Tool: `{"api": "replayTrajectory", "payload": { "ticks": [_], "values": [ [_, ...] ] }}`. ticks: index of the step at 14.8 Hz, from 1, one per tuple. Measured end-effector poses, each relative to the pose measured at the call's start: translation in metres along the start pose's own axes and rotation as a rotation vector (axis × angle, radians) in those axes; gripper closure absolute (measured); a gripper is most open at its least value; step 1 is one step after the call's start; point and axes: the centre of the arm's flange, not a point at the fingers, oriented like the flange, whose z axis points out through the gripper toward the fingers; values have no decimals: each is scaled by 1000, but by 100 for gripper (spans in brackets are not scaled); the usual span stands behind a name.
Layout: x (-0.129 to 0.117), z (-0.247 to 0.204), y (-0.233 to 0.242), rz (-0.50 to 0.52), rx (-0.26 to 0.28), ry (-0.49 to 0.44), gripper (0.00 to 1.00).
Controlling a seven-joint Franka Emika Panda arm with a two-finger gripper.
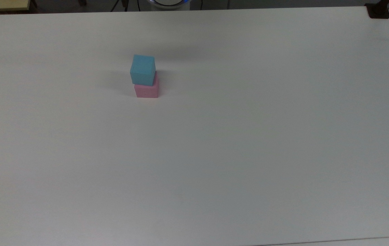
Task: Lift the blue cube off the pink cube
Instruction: 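Lower the open gripper onto the light blue cube atop the pink cube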
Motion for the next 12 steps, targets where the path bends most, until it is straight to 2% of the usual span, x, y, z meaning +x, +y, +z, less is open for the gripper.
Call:
{"api": "replayTrajectory", "payload": {
  "ticks": [2,4,8,12],
  "values": [
    [-1,17,2,-47,4,-36,0],
    [0,53,2,-46,8,-80,0],
    [5,147,-23,49,-40,-44,0],
    [-6,182,-27,66,-39,-90,0]
  ]
}}
